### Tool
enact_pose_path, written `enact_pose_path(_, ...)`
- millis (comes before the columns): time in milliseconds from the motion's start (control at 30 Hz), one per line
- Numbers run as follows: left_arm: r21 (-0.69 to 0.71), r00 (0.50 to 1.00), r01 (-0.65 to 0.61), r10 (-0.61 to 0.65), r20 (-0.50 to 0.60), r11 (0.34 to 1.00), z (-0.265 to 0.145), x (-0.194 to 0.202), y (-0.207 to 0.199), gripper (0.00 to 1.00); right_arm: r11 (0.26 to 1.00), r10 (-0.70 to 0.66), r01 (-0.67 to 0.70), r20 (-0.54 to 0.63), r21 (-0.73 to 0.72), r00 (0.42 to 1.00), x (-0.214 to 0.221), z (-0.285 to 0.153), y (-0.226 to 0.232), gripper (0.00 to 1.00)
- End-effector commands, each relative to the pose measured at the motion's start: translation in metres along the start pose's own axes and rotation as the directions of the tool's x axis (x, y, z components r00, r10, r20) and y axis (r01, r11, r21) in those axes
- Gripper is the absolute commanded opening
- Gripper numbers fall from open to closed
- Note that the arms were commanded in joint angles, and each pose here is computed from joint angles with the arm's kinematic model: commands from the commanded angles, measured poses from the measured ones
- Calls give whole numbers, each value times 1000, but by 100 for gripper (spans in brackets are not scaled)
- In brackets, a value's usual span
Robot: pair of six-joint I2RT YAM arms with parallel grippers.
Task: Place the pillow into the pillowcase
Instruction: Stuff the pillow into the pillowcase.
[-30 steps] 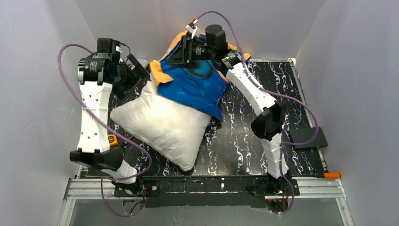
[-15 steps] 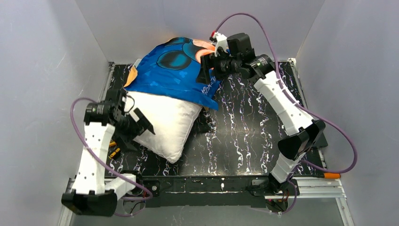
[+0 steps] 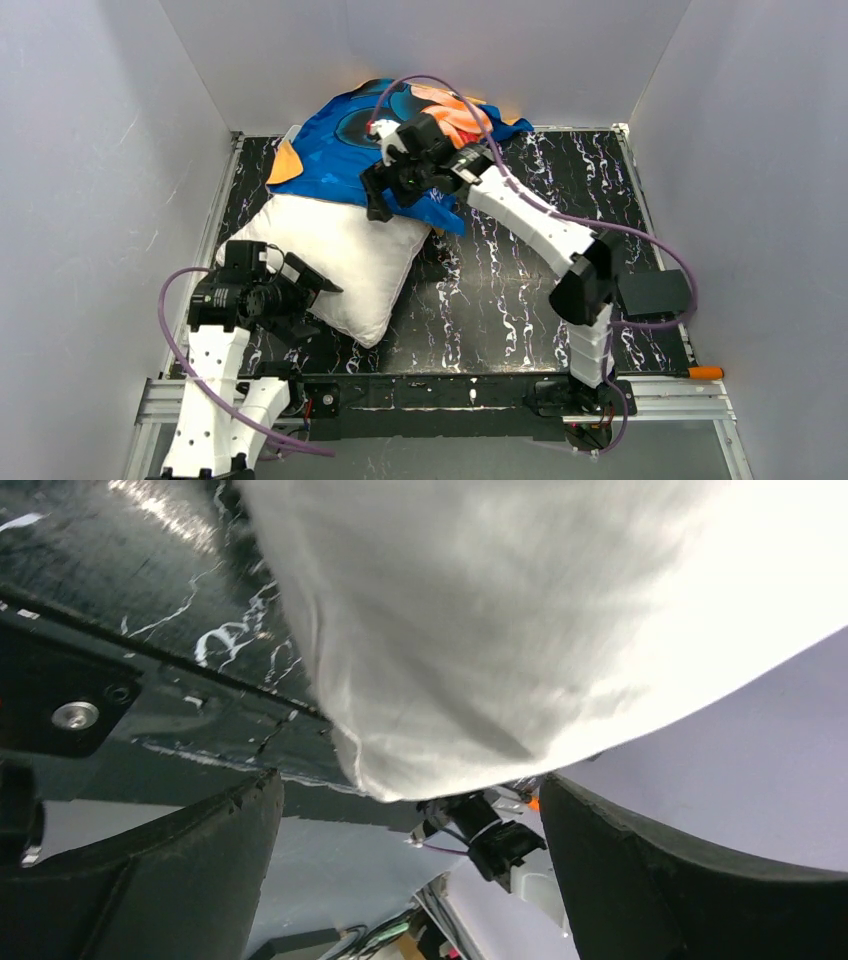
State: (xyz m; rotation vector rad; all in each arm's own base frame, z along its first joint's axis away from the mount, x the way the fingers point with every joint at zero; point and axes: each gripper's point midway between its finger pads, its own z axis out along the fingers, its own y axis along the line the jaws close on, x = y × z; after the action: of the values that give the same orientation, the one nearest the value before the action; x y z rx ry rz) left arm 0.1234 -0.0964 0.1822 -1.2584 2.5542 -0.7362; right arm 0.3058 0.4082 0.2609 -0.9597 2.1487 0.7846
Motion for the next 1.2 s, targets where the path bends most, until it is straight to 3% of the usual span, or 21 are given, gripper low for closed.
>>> enact_pose_path(0,96,999,-32,32,4,995,11,-21,-28,98,997,-76,78,91,-18,993,-40,29,14,98)
enact_pose_path(33,96,1000,-29,28,5,995,14,-28,-31,98,997,-75,77,80,-24,994,-39,38,18,98)
enact_pose_path(100,121,1000,-28,27,10,992,19,-41,-39,98,998,-51,53,61,-30,997,-35,51,21,83)
enact_pose_path(233,195,1000,0,-2,11,981,34,-68,-57,84,998,1,4,76,-65,997,-42,40,32,9)
enact_pose_path(267,201,1000,-6,4,8,980,37,-72,-61,79,998,10,-4,88,-67,996,-46,30,35,1)
enact_pose_path(400,230,998,-55,57,-5,972,39,-83,-78,49,992,59,-42,142,-116,988,-59,-17,53,1)
enact_pose_path(533,318,996,-77,85,-13,945,38,-86,-104,25,961,155,-110,163,-254,974,-60,-58,86,1)
enact_pose_path(700,402,975,-167,212,-70,900,53,-53,-157,1,897,253,-187,119,-400,960,-50,-97,122,1)
enact_pose_path(833,452,952,-238,298,-66,860,58,-30,-207,0,844,299,-220,88,-489,950,-42,-125,159,1)
enact_pose_path(1067,540,917,-309,395,-48,783,64,3,-286,0,637,366,-249,1,-729,931,-30,-165,250,1)
enact_pose_path(1167,569,899,-328,433,-55,754,69,26,-311,0,583,364,-258,-36,-771,931,-25,-167,263,1)
